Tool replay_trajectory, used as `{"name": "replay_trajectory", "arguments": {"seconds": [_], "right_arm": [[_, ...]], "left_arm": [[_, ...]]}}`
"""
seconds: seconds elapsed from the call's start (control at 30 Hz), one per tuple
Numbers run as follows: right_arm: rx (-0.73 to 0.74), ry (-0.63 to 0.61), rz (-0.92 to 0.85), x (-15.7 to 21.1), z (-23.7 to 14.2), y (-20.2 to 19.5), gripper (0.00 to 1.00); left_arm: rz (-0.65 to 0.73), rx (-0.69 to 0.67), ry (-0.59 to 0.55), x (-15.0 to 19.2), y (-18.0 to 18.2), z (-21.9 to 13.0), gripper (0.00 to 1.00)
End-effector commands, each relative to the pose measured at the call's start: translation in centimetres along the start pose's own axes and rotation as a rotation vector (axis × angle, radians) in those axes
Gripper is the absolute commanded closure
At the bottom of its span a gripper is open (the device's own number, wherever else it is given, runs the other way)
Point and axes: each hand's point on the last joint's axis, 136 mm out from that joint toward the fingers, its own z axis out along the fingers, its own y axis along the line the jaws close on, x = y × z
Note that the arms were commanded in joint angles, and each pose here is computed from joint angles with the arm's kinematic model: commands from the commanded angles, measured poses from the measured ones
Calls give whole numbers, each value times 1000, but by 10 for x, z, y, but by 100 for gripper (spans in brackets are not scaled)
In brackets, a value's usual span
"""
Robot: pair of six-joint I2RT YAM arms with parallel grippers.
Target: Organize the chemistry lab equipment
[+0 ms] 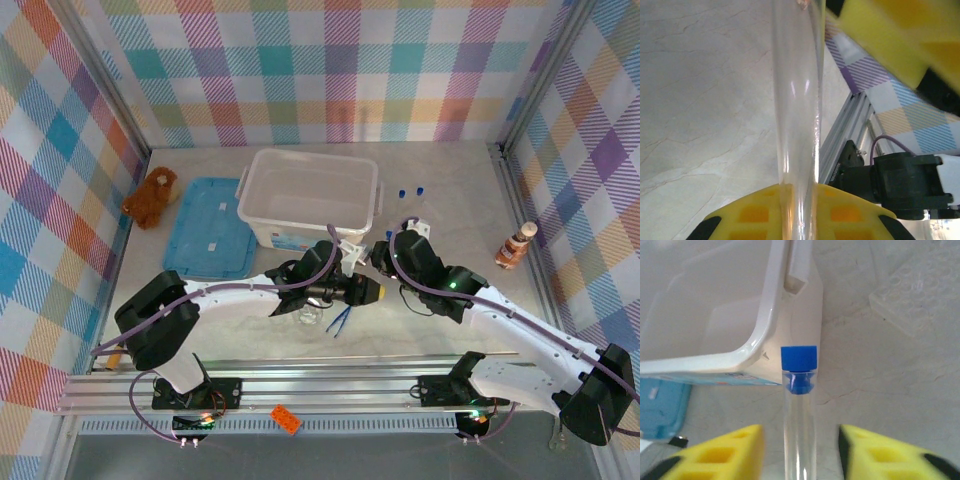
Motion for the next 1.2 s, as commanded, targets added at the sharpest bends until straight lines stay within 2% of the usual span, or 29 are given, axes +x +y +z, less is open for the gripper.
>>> {"name": "replay_trajectory", "arguments": {"seconds": [0.0,0.13,0.27,0.53,0.87,1.17], "right_arm": [[-23,-49,-29,-25,-21,9,42],[-20,-4,-80,-41,-32,4,40],[-93,145,-60,-44,-31,4,40],[-258,384,-72,-24,-18,21,40],[-353,477,-46,-4,-3,35,42],[-363,522,-51,6,6,34,52]], "left_arm": [[74,-20,-9,-4,-7,-10,99],[138,-92,1,1,5,-16,99],[199,-136,7,2,12,-21,99],[334,-226,17,2,25,-31,99],[353,-232,24,8,29,-35,99],[356,-227,17,8,27,-37,99]]}}
